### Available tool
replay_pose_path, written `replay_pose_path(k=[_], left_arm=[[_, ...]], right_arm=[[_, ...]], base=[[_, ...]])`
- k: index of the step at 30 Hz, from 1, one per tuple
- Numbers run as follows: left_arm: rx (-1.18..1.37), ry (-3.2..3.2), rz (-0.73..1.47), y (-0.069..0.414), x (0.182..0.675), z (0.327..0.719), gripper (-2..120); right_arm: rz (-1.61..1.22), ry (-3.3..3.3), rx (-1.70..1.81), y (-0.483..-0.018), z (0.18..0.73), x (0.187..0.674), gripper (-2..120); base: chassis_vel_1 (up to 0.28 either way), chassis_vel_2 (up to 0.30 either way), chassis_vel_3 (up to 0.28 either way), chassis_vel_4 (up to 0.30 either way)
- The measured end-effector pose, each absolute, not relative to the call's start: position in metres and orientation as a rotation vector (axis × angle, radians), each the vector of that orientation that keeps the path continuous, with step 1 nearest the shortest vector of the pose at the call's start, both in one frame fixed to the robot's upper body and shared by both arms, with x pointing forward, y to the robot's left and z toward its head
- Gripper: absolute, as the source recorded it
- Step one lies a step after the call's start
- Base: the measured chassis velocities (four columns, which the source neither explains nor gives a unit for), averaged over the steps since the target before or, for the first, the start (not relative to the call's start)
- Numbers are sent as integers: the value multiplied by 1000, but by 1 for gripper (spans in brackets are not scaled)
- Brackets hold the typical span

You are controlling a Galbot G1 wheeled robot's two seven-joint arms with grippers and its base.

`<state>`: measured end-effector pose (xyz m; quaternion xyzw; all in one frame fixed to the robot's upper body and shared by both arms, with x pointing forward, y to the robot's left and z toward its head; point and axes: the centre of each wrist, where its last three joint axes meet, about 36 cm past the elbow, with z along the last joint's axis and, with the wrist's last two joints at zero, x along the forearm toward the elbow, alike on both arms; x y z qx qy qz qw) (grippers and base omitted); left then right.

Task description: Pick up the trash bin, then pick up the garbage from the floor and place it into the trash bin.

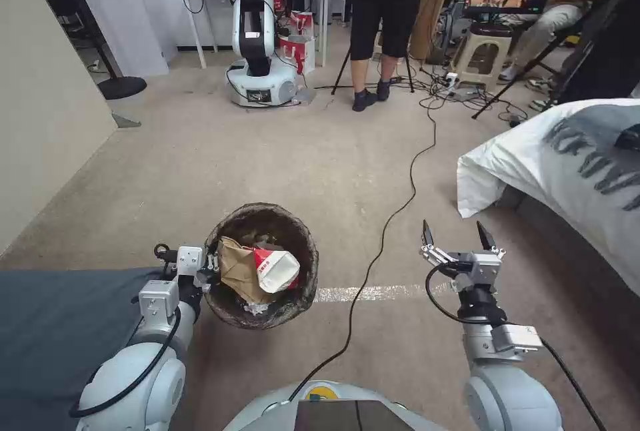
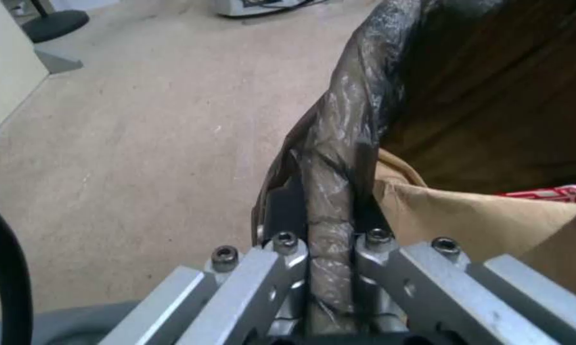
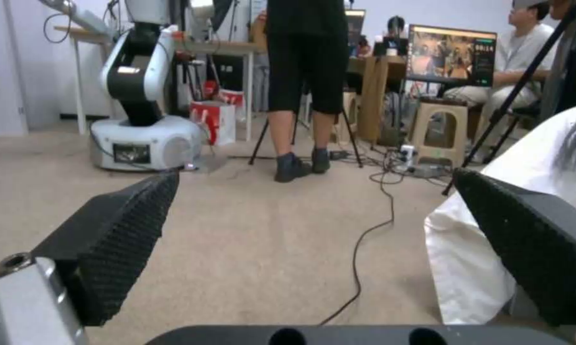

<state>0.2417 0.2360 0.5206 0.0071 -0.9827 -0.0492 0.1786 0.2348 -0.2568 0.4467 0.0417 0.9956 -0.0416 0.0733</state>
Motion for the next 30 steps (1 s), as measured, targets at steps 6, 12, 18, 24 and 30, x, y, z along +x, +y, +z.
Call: replay_pose_path(k=[6,12,18,24,30], left_arm=[[1,-2731,-109,237,242,521,2],[-56,-2684,-29,239,245,523,2],[-51,-2678,-4,239,246,522,2],[-42,-2646,20,238,250,511,2],[-28,-2608,16,240,250,501,2]], right_arm=[[-125,2990,127,-256,447,235,100],[-124,2993,123,-256,447,235,100],[-120,2996,114,-253,449,238,100],[-101,2999,100,-249,450,242,100],[-91,3002,97,-248,451,244,100]], base=[[0,0,0,0],[0,0,0,0],[0,0,0,0],[0,0,0,0],[0,0,0,0]])
